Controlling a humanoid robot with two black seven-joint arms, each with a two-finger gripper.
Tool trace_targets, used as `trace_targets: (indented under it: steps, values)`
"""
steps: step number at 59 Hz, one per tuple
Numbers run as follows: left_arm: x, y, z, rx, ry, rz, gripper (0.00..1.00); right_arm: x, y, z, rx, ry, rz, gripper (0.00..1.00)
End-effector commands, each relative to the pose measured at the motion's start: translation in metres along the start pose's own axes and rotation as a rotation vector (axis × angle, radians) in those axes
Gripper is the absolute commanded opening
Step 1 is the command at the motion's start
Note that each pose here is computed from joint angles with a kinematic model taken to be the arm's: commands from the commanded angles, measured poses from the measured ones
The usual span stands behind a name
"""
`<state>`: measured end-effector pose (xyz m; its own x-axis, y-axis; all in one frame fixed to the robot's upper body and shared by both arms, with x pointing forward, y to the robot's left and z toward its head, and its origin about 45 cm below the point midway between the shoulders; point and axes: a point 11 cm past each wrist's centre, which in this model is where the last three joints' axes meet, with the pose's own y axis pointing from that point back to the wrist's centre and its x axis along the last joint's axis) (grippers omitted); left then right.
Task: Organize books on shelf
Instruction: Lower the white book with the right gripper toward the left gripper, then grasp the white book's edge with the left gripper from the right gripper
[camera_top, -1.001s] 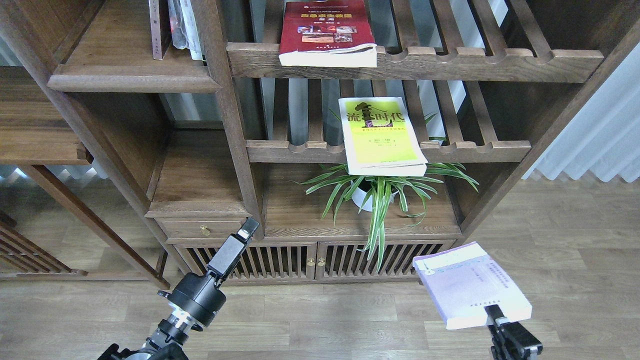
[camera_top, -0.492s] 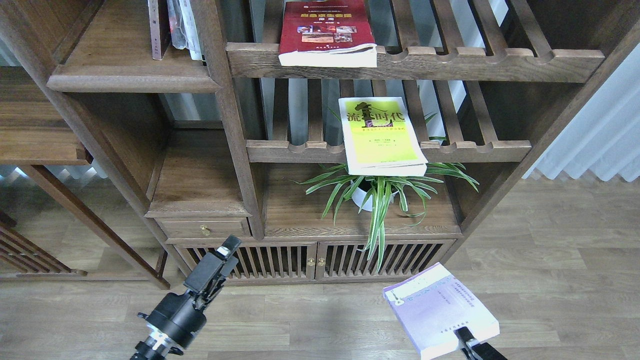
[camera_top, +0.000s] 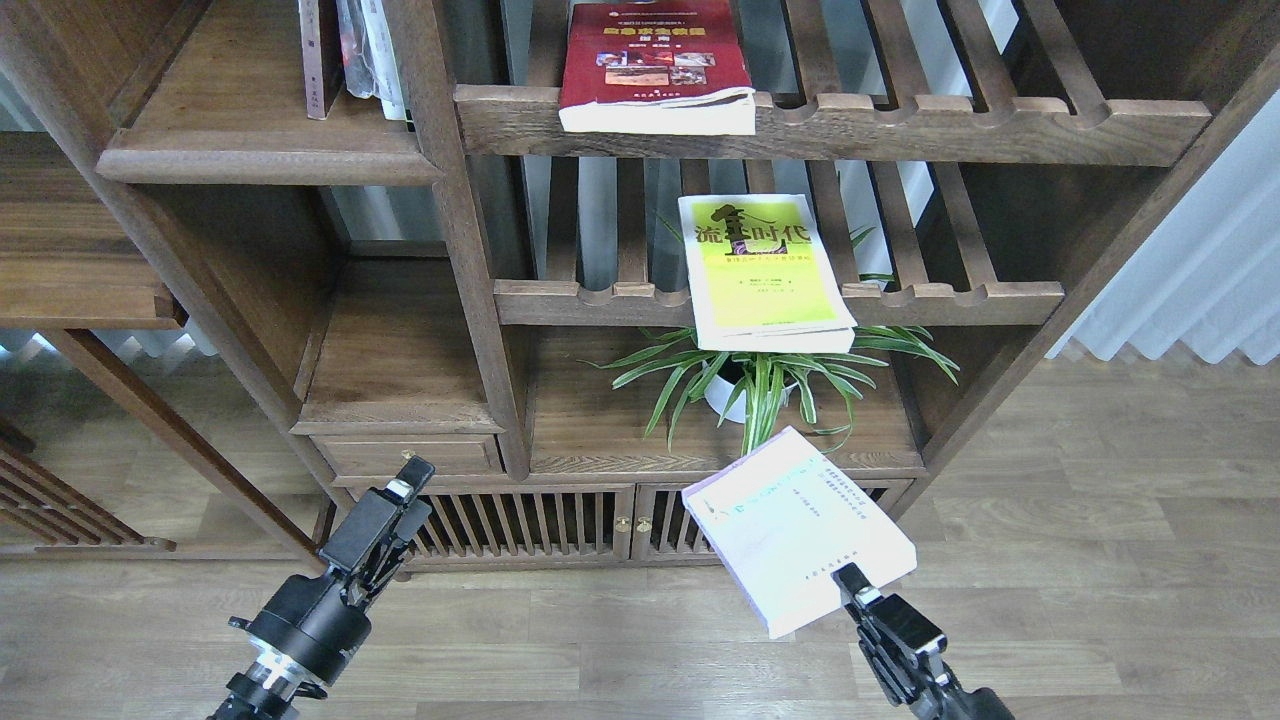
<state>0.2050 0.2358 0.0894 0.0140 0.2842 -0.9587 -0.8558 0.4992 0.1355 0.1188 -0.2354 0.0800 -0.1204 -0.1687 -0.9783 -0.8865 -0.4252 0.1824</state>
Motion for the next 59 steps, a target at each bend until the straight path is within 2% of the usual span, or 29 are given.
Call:
trace_targets:
  steps: [1,22,43,59]
  values:
    - [0.007,0.014,0.018,-0.012,-0.006,0.038,1.0,-0.008,-0.018,0.01,-0.017,-0.019,-0.047,0.03]
    - [0.002,0.005,0.02,-0.096,0.128,0.002,1.0,-0.051,-0.077,0.041,-0.034,-0.101,-0.228,0.03]
    - [-0.017,-0.021,0.02,-0.127,0.216,-0.081,0.99,-0.067,-0.095,0.094,-0.073,-0.172,-0.284,0.03]
    - [-0.023,-0.028,0.021,-0.122,0.211,-0.102,0.99,-0.069,-0.096,0.098,-0.099,-0.13,-0.297,0.03]
